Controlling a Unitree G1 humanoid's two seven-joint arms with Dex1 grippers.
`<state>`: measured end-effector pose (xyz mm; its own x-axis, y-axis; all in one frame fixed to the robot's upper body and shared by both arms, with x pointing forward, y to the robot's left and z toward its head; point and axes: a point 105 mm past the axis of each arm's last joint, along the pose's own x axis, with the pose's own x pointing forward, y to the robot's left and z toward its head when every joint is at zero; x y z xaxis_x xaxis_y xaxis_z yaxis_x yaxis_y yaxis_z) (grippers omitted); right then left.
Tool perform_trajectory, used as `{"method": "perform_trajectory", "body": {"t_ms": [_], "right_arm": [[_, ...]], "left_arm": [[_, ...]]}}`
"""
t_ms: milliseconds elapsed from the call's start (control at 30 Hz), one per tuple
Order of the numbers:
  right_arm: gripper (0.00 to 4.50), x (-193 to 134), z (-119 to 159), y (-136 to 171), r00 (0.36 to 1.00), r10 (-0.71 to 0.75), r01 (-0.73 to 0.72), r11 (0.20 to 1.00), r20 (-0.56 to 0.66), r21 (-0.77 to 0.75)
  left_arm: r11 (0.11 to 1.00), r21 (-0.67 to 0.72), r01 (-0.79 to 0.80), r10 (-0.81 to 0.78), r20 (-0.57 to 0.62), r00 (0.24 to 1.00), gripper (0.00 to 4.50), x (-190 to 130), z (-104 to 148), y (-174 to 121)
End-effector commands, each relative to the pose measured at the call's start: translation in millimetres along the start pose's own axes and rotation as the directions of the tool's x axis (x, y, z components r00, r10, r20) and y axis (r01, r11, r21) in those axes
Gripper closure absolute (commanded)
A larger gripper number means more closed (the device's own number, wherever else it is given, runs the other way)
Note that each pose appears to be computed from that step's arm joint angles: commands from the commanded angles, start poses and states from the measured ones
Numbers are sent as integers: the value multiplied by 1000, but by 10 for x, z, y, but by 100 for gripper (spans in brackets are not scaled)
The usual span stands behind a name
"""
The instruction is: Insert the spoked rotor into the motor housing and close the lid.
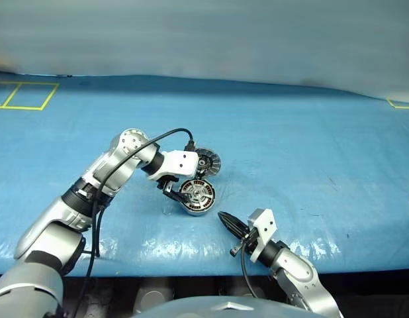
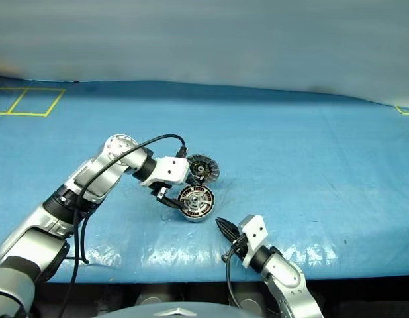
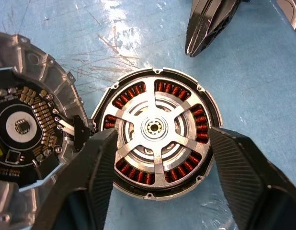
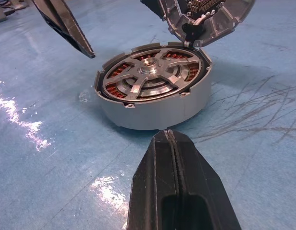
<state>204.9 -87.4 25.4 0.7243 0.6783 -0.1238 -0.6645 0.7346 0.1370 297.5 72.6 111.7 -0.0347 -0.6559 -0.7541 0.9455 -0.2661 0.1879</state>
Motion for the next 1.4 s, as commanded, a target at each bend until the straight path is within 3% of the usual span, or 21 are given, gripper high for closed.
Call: {"method": "perform_trajectory", "body": {"t_ms": [33, 100, 167, 300, 467, 533, 667, 900, 1067, 1200, 1333, 1400], "right_arm": [[450, -4, 103, 16, 999, 7, -7, 1000, 34, -7], [450, -12, 106, 17, 999, 4, -4, 1000, 33, -6], [450, -25, 117, -1, 999, -15, 15, 1000, 34, -5], [450, -56, 162, -56, 997, -59, 59, 998, 47, 1], [450, -75, 240, -161, 993, -113, 114, 992, 14, -59], [450, -50, 281, -229, 990, -142, 141, 987, -5, -79], [450, 65, 465, -334, 987, -158, 157, 977, 1, -142], [450, 387, 675, -614, 967, -223, 186, 950, -127, -253], [450, 713, 1043, -830, 954, -279, 242, 932, -110, -270], [450, 1011, 1216, -1078, 942, -303, 221, 885, -146, -410], [450, 1268, 1305, -1097, 975, -176, 96, 887, -138, -452], [450, 1405, 1388, -973, 992, -37, -17, 905, -117, -424]], "left_arm": [[998, 48, -41, 36, 102, 994, 4, -150, 266, 64], [998, 19, -56, 51, 210, 976, 16, -240, 417, 36], [995, -27, -92, 95, 312, 945, 60, -337, 519, -2], [974, -154, -166, 217, 425, 879, 191, -413, 513, -146], [802, -460, -380, 581, 456, 674, 355, -390, 270, -373], [744, -530, -407, 659, 482, 578, 355, -343, 238, -523], [586, -669, -457, 796, 368, 481, 355, -133, 62, -797], [429, -757, -494, 889, 256, 379, 355, 154, -134, -1087], [367, -741, -563, 919, 195, 342, 355, 330, -289, -1186], [331, -753, -568, 935, 180, 307, 355, 385, -382, -1178], [346, -720, -601, 932, 190, 309, 355, 417, -460, -1151], [393, -691, -607, 911, 203, 358, 355, 472, -531, -1163]]}}
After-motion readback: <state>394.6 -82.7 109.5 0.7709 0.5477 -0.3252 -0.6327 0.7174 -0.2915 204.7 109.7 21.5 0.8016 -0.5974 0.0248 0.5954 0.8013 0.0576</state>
